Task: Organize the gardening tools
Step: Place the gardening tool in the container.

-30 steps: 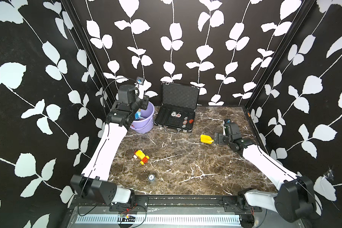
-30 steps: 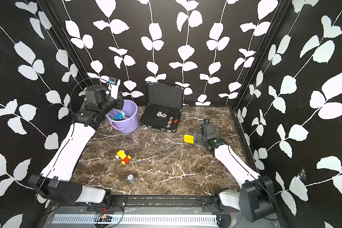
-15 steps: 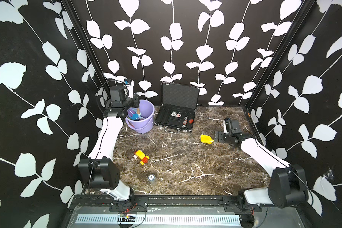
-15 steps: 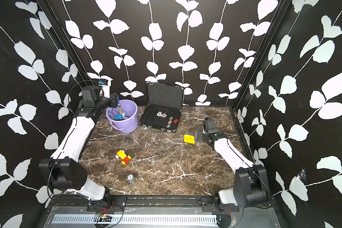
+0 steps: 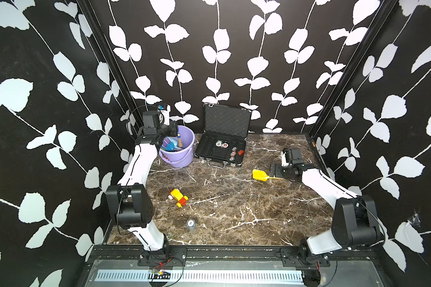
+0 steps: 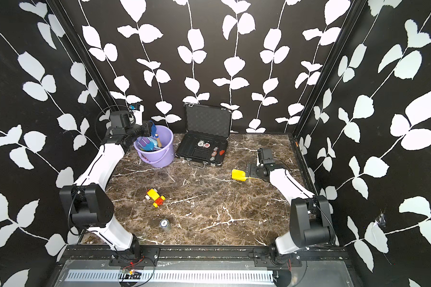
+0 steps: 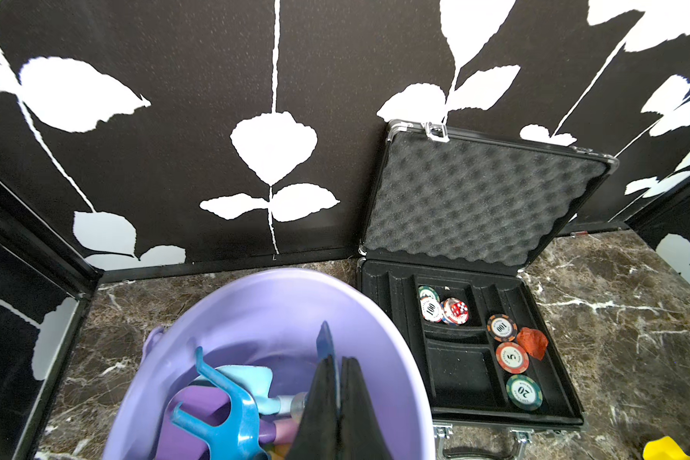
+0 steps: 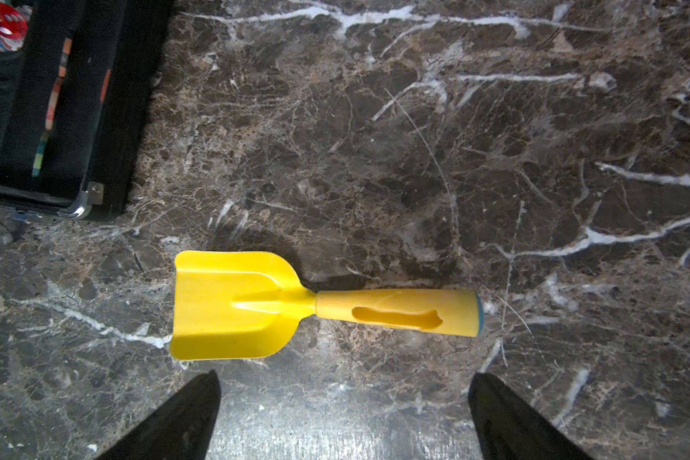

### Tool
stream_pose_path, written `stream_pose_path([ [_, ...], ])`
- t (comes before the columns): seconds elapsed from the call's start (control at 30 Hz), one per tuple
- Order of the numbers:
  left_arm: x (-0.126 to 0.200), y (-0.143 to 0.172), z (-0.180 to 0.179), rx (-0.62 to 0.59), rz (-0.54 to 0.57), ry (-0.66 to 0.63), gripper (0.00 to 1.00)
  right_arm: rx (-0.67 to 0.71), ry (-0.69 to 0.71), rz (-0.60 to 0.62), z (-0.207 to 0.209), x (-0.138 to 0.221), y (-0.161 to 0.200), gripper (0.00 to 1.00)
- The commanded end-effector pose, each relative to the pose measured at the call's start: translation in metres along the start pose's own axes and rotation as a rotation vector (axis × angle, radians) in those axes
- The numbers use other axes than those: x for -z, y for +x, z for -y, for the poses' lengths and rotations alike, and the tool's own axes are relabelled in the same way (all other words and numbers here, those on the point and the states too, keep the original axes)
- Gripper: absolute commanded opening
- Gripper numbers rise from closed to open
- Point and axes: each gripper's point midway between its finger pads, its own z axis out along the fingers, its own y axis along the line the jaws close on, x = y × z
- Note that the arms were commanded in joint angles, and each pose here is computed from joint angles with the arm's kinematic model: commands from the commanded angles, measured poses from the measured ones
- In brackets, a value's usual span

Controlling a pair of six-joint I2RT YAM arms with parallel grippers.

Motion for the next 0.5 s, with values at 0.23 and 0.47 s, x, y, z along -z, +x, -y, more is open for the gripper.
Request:
stream_pose_path([
  [0.23, -0.018, 0.007, -0.008, 0.016, -0.023, 0.027, 0.0, -0.057, -0.059, -0.029, 0.001, -0.027, -0.009, 0.98],
  [0.47, -0.032, 0.022, -0.012, 0.019, -0.075, 0.033, 0.0, -0.072, -0.093, -0.049, -0.002, -0.042, -0.014, 0.95],
])
